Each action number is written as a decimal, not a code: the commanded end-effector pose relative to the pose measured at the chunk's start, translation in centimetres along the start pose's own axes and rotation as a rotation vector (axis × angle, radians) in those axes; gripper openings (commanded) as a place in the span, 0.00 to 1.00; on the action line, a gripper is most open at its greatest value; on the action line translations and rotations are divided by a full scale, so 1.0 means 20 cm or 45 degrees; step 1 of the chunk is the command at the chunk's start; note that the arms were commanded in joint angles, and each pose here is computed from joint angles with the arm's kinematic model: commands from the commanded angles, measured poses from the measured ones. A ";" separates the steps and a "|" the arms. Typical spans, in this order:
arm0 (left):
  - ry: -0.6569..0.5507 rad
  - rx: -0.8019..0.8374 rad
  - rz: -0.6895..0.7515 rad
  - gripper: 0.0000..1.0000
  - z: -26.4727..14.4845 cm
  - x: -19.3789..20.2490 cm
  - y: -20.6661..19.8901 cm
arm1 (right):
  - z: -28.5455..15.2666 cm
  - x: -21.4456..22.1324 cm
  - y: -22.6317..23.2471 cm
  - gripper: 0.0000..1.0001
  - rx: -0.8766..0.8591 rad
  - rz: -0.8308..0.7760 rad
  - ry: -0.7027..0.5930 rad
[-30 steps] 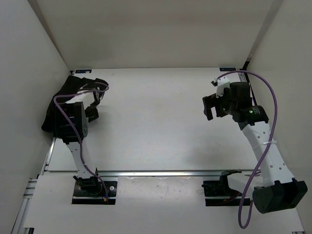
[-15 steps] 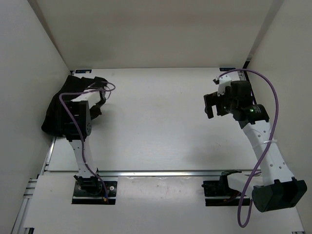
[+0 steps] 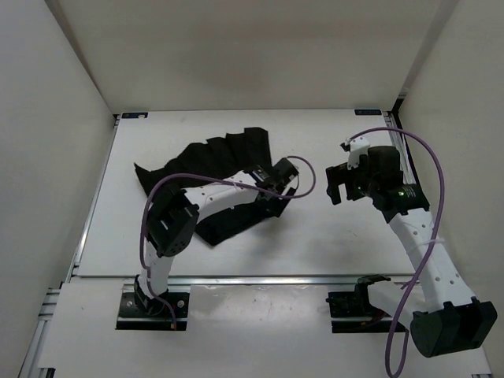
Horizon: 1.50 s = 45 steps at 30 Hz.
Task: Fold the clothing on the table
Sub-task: Move the skirt to the center of the board, then flatten the skirt out
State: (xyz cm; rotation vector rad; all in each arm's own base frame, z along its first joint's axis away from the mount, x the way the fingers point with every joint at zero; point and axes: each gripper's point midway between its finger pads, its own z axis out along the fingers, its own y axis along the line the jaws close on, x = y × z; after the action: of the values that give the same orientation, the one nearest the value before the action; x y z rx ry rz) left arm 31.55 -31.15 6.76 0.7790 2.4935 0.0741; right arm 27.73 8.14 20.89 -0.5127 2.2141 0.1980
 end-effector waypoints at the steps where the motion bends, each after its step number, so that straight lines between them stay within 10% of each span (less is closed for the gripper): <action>1: -0.180 0.038 -0.008 0.99 -0.24 -0.24 -0.02 | -0.01 -0.07 0.03 0.99 -0.025 -0.019 -0.091; 6: -0.495 0.068 -0.327 0.98 -0.61 -0.43 0.34 | 0.03 0.01 0.14 0.99 -0.183 0.043 -0.022; 10: -0.325 -0.025 -0.374 0.99 -0.52 -0.12 0.49 | 0.11 0.12 0.15 1.00 -0.299 0.211 0.096; 19: -0.058 0.311 -0.667 0.99 -0.46 0.33 0.20 | 0.24 0.23 0.09 0.99 -0.516 0.483 0.236; 31: -0.307 0.478 -1.154 0.99 -0.53 0.42 0.23 | 0.42 0.38 0.31 1.00 -0.768 0.421 0.364; 45: -0.202 0.472 -1.150 0.99 -0.35 0.49 0.13 | 0.56 0.43 0.27 0.99 -0.738 0.412 0.316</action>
State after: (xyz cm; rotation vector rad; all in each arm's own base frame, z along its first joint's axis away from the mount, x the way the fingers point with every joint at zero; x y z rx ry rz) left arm 22.76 -22.52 9.23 -0.2696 2.4799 -0.7199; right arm 26.70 14.07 7.38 -0.5147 2.5059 1.0253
